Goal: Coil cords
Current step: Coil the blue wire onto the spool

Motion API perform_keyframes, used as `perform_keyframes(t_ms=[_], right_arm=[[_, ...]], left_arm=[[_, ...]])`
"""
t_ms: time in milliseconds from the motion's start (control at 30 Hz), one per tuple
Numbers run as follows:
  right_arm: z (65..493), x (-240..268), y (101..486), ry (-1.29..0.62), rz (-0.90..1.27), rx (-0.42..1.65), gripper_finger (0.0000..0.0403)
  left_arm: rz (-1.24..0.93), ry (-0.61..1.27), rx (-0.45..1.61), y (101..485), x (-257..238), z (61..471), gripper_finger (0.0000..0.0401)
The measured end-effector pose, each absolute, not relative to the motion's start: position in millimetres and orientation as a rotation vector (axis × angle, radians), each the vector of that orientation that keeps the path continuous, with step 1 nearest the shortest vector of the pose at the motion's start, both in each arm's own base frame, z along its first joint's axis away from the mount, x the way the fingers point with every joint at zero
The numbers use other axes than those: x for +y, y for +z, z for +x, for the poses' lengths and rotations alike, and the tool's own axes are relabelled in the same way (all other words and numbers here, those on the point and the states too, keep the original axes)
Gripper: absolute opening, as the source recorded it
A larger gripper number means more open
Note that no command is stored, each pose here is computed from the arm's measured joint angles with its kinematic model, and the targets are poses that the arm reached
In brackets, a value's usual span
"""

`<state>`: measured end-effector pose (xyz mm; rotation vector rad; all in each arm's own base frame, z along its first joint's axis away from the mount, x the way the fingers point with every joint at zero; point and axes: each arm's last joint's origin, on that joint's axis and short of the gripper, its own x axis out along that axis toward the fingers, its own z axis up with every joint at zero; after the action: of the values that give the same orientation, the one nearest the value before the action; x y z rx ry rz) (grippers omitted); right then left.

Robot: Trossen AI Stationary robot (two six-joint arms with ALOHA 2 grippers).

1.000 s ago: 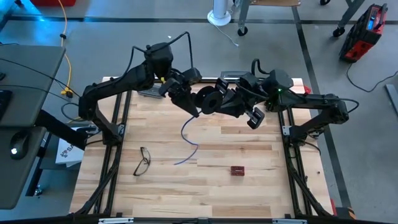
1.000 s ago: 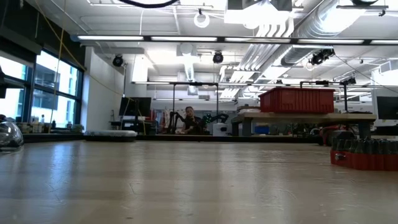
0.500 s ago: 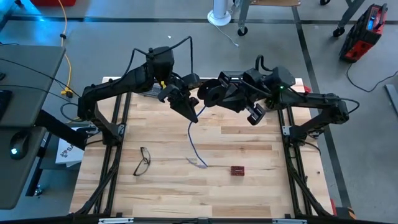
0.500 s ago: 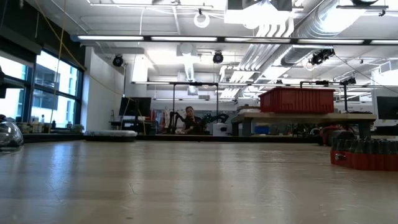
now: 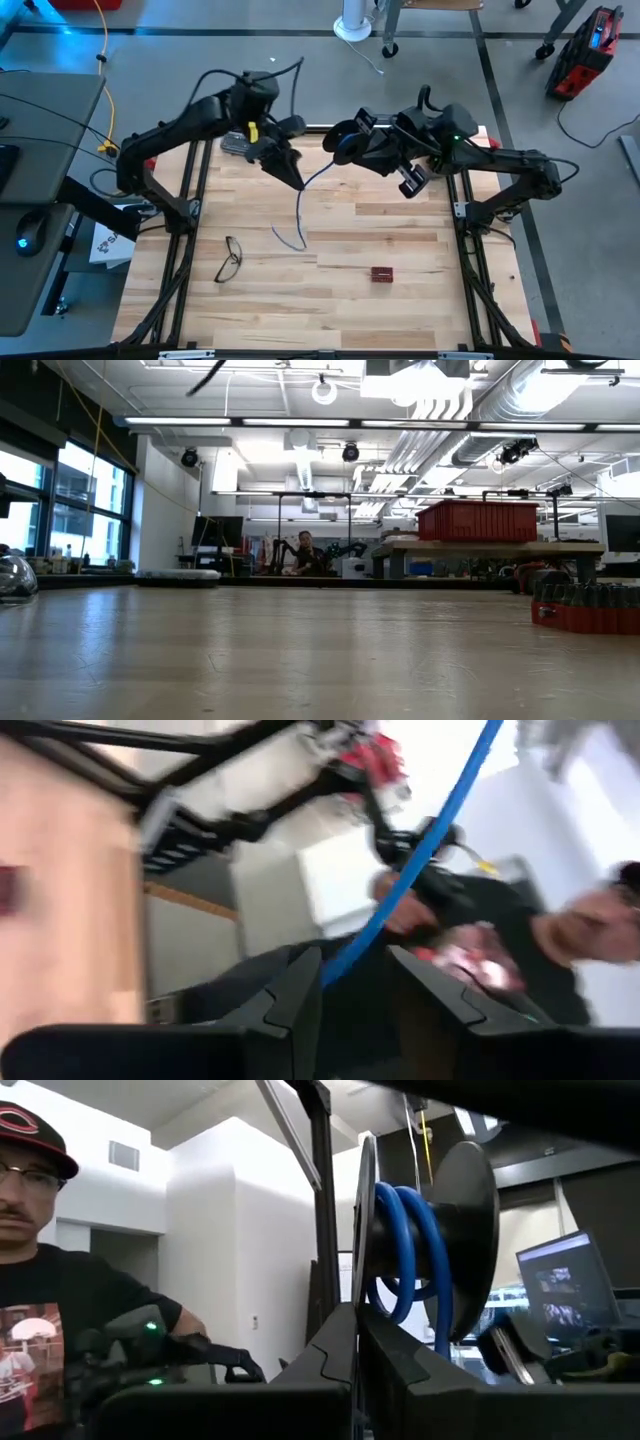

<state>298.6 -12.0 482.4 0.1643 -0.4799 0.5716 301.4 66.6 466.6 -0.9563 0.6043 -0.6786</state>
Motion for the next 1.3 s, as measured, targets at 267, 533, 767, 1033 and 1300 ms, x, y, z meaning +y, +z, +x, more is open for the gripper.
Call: perform_keyframes(t_ms=[267,533,767,1033,1300], right_arm=[[294,-21,482,0.529,0.19,-0.423,0.0],[292,-30,484,0.473,0.248,-0.421,0.0],[292,-32,484,0.421,0.269,-0.439,0.0],[288,-31,488,0.422,0.237,-0.462,0.0],[277,-31,496,0.426,0.203,-0.503,0.0]], left_arm=[[-0.741,-0.217,0.568,472,86,238,0.0107],[-0.46,0.057,0.502,482,79,223,0.0107],[-0.326,0.084,0.565,463,73,264,0.0123],[-0.273,-0.014,0.568,437,58,322,0.0162],[-0.224,-0.061,0.388,429,48,345,0.0175]])
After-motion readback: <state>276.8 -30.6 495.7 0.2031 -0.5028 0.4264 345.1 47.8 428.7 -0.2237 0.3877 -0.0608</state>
